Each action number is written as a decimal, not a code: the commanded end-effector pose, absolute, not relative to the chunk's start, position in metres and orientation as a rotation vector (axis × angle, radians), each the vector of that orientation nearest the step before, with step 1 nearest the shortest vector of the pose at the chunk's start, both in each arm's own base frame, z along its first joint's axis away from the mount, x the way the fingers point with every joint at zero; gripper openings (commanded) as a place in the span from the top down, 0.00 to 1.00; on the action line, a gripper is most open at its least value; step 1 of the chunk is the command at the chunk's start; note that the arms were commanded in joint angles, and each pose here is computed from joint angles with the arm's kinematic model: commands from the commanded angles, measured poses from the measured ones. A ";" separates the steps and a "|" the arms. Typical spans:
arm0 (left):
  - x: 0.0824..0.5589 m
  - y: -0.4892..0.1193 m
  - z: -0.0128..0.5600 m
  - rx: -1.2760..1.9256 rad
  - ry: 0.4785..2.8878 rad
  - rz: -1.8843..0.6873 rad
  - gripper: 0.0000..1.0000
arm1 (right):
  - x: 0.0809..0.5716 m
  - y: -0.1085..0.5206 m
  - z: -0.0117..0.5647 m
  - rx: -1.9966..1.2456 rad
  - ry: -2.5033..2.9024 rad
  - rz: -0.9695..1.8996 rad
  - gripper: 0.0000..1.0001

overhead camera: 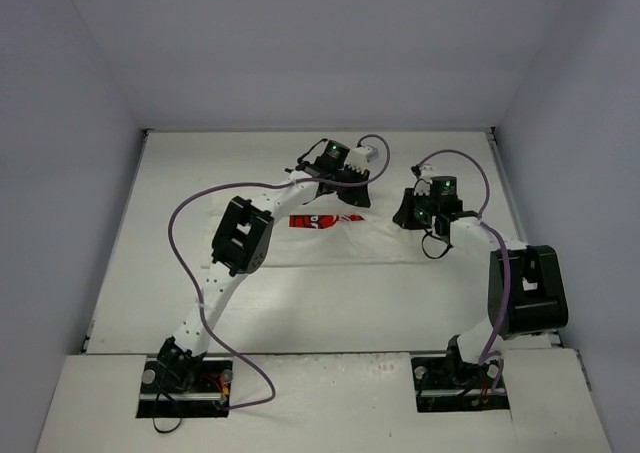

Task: Fold and stack the t-shirts
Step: Fold the other side of the tshirt into a rectangle

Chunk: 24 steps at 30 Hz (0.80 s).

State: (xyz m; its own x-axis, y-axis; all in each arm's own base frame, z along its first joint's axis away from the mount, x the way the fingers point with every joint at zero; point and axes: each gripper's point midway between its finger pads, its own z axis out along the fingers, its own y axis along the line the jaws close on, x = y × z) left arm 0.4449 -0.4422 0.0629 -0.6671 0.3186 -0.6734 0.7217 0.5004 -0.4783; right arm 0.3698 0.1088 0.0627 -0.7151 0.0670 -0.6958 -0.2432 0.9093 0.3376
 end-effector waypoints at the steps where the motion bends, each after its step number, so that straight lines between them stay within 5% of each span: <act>1: 0.457 -0.439 0.179 0.776 1.994 -1.077 1.00 | 0.388 0.107 0.096 -0.138 2.189 0.501 1.00; 24: 0.401 -0.410 0.161 0.655 2.053 -1.191 1.00 | 0.391 0.060 0.140 0.032 2.097 0.336 1.00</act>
